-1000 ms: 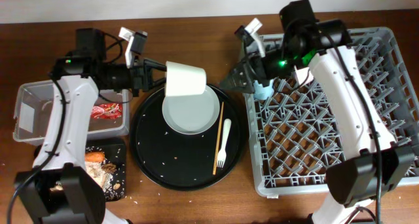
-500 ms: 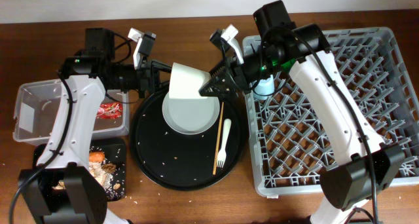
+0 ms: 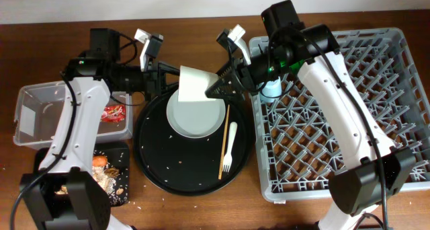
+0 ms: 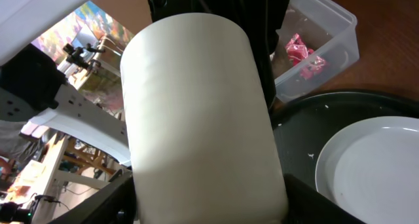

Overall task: Sort waste into correct bins and load items into the dishwasher rack
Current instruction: 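Hand the cream cup from the left gripper to the right gripper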

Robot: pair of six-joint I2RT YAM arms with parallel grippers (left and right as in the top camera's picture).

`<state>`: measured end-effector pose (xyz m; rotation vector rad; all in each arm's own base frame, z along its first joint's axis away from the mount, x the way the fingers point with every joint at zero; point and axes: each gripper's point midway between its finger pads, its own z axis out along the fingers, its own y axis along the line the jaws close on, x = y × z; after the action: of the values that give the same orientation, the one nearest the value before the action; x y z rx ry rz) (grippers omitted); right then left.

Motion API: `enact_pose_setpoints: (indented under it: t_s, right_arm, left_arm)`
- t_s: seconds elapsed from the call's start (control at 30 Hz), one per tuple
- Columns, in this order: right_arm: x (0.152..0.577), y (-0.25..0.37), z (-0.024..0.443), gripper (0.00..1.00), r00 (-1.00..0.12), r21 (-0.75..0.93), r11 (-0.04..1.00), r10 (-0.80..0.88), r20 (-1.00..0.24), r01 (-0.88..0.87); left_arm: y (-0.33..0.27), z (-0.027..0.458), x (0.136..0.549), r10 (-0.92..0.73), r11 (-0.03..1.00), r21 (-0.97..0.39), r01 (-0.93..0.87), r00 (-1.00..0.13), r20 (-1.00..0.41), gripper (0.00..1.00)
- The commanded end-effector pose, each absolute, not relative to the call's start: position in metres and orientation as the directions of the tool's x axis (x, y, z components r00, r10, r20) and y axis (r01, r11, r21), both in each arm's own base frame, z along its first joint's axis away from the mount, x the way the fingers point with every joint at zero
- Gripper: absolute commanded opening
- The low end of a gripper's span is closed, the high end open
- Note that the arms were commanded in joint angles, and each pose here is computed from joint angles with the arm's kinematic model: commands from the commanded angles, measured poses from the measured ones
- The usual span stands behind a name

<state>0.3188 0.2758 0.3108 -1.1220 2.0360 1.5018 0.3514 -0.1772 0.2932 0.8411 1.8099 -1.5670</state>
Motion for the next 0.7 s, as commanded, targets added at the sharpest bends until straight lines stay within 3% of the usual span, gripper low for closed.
enact_pose_setpoints:
  t_s: [0.0, 0.2, 0.27, 0.47, 0.5, 0.53, 0.67]
  right_arm:
    - [0.309, 0.284, 0.326, 0.69, -0.592, 0.622, 0.040, -0.358, -0.722, -0.782]
    - [0.307, 0.286, 0.331, 0.76, -0.589, 0.624, 0.009, -0.344, -0.731, -0.781]
    - [0.307, 0.286, 0.331, 0.66, -0.590, 0.625, 0.010, -0.344, -0.730, -0.780]
    - [0.306, 0.285, 0.331, 0.55, -0.598, 0.634, 0.012, -0.347, -0.723, -0.773]
    - [0.305, 0.285, 0.330, 0.73, -0.601, 0.637, 0.014, -0.348, -0.719, -0.770]
    - [0.303, 0.285, 0.330, 0.80, -0.610, 0.647, 0.016, -0.352, -0.710, -0.762]
    - [0.300, 0.286, 0.309, 0.90, -0.620, 0.643, 0.109, -0.425, -0.660, -0.758]
  left_arm:
    - [-0.185, 0.276, 0.352, 0.138, 0.146, -0.601, 0.786, -0.618, -0.774, 0.00]
    - [-0.185, 0.276, 0.352, 0.138, 0.146, -0.598, 0.788, -0.615, -0.776, 0.00]
    - [-0.185, 0.275, 0.353, 0.140, 0.149, -0.597, 0.788, -0.615, -0.776, 0.00]
    - [-0.184, 0.272, 0.354, 0.148, 0.164, -0.594, 0.787, -0.615, -0.774, 0.00]
    - [-0.184, 0.273, 0.354, 0.148, 0.164, -0.592, 0.789, -0.613, -0.776, 0.00]
    - [-0.183, 0.273, 0.355, 0.145, 0.164, -0.588, 0.792, -0.609, -0.780, 0.00]
    - [-0.182, 0.275, 0.359, 0.136, 0.169, -0.583, 0.795, -0.605, -0.785, 0.00]
